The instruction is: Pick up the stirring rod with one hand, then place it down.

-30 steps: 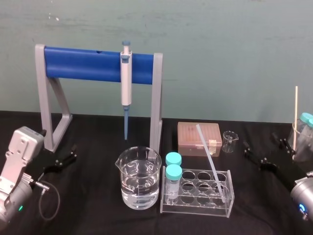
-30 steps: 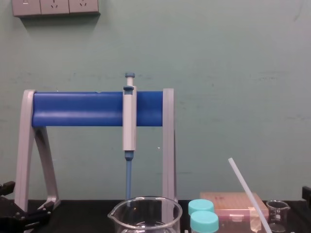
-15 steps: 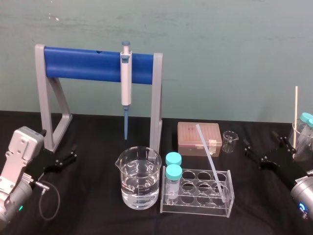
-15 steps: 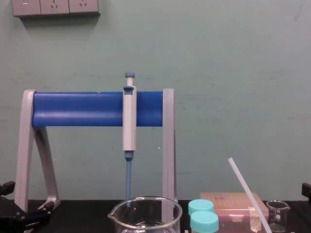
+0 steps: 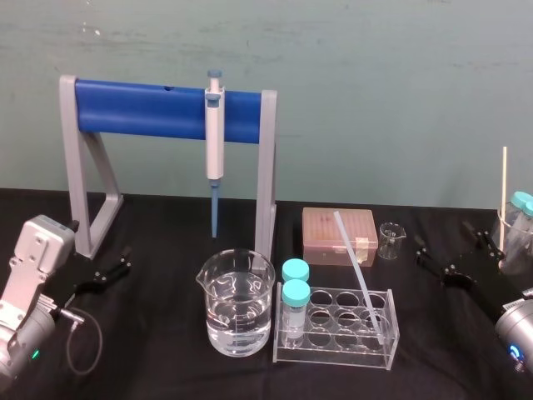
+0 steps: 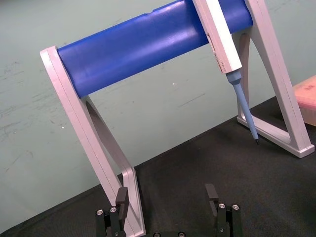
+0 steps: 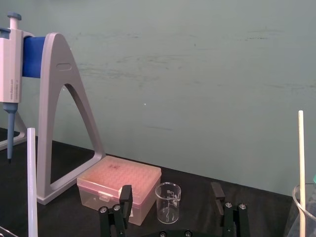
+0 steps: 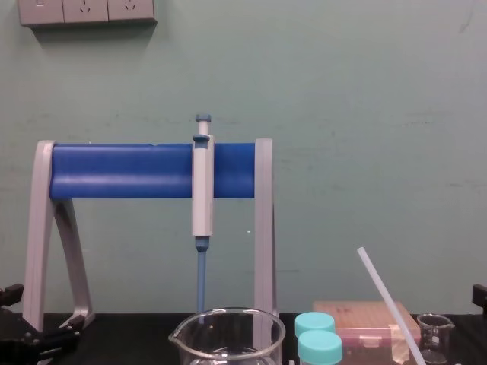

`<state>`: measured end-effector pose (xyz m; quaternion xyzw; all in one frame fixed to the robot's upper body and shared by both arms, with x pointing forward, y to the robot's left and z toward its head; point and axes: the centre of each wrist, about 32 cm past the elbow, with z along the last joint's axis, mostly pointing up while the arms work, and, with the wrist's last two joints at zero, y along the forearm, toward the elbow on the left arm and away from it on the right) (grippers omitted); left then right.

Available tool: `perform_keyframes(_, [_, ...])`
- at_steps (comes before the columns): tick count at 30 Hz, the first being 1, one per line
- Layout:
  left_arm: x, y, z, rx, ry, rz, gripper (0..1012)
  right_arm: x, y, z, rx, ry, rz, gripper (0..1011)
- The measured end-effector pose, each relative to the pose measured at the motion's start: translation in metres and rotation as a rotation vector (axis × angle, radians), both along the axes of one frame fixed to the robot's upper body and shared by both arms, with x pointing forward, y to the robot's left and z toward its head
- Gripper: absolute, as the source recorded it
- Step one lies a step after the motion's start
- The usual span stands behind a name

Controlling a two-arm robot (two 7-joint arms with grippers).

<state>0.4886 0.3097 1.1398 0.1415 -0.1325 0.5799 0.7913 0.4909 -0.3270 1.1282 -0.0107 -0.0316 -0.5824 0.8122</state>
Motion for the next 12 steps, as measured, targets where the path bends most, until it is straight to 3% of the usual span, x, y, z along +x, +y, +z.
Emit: perform_keyframes(12, [0.0000,0.0000,0.0000,0.000,0.000,0.000,1000,0.0000,0.0000,0.0000,0.000,-0.001,0.000,1003])
